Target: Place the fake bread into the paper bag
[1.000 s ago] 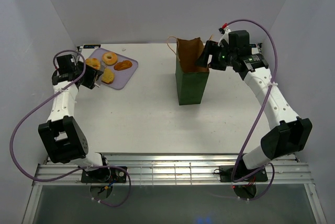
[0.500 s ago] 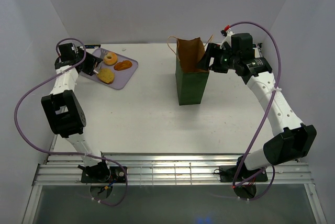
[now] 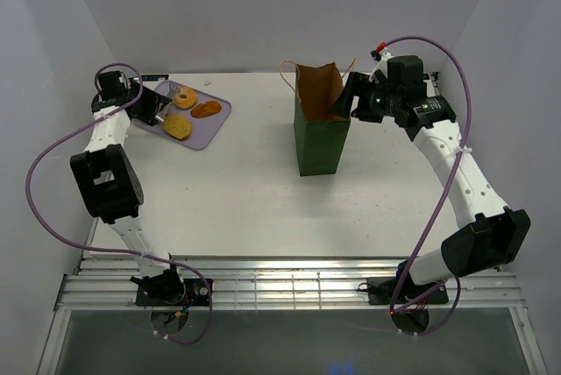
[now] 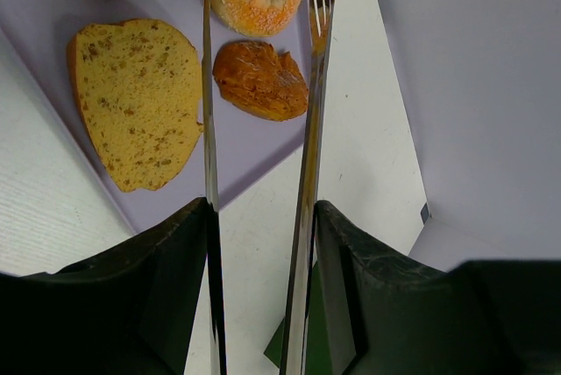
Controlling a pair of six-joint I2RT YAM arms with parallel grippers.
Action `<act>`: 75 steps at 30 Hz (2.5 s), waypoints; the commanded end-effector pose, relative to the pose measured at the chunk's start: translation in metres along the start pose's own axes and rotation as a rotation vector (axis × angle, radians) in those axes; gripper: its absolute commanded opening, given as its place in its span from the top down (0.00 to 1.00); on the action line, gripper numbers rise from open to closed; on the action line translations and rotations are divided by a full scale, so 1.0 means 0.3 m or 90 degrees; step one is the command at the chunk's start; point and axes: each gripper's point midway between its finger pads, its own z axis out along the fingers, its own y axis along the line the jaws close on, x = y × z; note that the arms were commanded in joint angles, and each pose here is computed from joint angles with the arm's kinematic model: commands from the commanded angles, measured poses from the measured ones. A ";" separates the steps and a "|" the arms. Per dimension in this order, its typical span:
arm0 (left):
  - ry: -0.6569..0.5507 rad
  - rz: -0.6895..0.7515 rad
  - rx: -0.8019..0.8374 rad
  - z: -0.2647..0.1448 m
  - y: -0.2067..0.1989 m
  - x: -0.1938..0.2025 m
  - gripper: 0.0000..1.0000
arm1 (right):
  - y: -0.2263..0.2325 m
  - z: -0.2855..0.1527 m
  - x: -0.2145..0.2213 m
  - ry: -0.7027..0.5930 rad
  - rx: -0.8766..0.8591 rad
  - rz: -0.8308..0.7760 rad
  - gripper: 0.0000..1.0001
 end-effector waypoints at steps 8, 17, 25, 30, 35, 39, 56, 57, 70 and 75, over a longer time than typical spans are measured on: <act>0.018 0.004 0.026 0.029 -0.037 -0.024 0.40 | 0.007 -0.037 -0.019 -0.024 0.007 0.003 0.23; 0.033 0.000 0.027 0.055 -0.025 -0.018 0.39 | 0.010 -0.028 -0.018 -0.026 0.003 0.017 0.23; 0.040 -0.002 0.034 0.093 -0.036 -0.032 0.40 | 0.011 -0.025 -0.026 -0.029 0.003 0.017 0.23; 0.048 -0.009 0.029 0.110 -0.035 -0.037 0.40 | 0.012 -0.024 -0.033 -0.032 0.004 0.016 0.23; 0.059 -0.009 0.018 0.124 -0.012 -0.025 0.43 | 0.005 -0.023 -0.036 -0.032 0.010 0.011 0.23; 0.066 -0.014 0.011 0.132 0.005 -0.016 0.46 | 0.003 -0.019 -0.033 -0.030 0.011 0.012 0.23; 0.073 -0.006 0.027 0.137 -0.017 -0.019 0.66 | 0.007 -0.018 -0.036 -0.031 0.009 0.010 0.23; 0.073 -0.006 0.026 0.136 -0.016 -0.018 0.68 | 0.004 -0.017 -0.036 -0.030 0.010 0.010 0.23; 0.063 -0.003 0.033 0.063 -0.045 -0.007 0.99 | -0.002 -0.016 -0.021 -0.025 0.009 0.001 0.23; 0.048 0.001 0.037 0.021 -0.066 -0.018 1.00 | 0.000 -0.012 -0.022 -0.022 0.006 -0.004 0.22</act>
